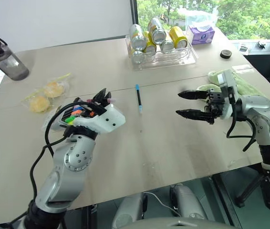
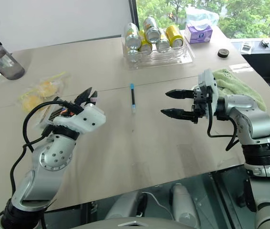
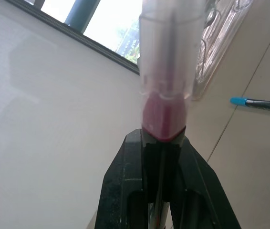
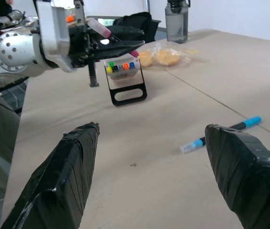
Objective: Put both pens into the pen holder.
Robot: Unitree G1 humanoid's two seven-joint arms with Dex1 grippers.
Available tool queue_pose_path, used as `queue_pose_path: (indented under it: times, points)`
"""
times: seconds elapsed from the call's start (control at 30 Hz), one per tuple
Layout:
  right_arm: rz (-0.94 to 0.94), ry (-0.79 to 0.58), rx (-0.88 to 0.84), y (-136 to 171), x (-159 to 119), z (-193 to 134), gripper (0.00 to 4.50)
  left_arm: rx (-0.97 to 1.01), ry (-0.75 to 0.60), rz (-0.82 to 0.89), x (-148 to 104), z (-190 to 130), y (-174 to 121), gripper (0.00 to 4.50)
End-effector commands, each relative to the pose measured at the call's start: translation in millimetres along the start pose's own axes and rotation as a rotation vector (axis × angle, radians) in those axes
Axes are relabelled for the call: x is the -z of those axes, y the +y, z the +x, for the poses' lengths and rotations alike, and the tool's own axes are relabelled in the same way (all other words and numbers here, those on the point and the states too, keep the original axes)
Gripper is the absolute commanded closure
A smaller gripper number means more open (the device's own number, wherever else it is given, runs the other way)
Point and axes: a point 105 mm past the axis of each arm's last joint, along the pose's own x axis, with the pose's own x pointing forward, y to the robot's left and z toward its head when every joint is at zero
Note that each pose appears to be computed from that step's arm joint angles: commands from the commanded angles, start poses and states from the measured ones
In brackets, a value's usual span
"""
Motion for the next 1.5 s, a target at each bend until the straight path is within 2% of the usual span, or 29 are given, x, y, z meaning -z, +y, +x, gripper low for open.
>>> queue_pose_path:
  times: [0.03, 0.37, 1.2, 1.23, 1.27, 1.37, 1.4, 1.47, 1.5]
  points:
    - [-0.06, -0.053, -0.03, 1.5, -21.7, 0.5, 0.74, -0.037, 0.028, 0.05, -0.5, -5.8, 10.9, 4.5]
    - [-0.073, -0.05, -0.037, -6.5, -22.4, 2.4, 0.74, -0.041, 0.174, 0.062, 18.6, -13.1, 22.0, 4.5]
    - [-0.11, -0.067, 0.016, -11.4, -23.0, 1.4, 0.74, -0.035, 0.295, -0.064, 55.3, -19.1, 14.3, 4.5]
    - [-0.109, -0.068, 0.016, -11.5, -22.8, 1.6, 0.68, -0.037, 0.296, -0.068, 55.5, -19.0, 14.6, 3.47]
    - [-0.112, -0.071, 0.023, -12.6, -23.4, 2.0, 0.68, -0.051, 0.298, -0.073, 56.1, -18.9, 16.3, 3.22]
    - [-0.119, -0.076, 0.034, -14.9, -25.3, 1.8, 0.68, -0.068, 0.319, -0.076, 60.8, -19.5, 18.9, 1.67]
    - [-0.12, -0.076, 0.035, -15.4, -25.5, 1.5, 0.68, -0.07, 0.325, -0.074, 62.3, -19.9, 19.1, 1.32]
    - [-0.123, -0.073, 0.037, -15.9, -25.4, 1.1, 0.68, -0.074, 0.328, -0.07, 63.9, -20.4, 19.8, 0.2]
    - [-0.124, -0.073, 0.037, -15.9, -25.4, 1.1, 0.68, -0.076, 0.329, -0.07, 64.5, -20.5, 20.2, 0.09]
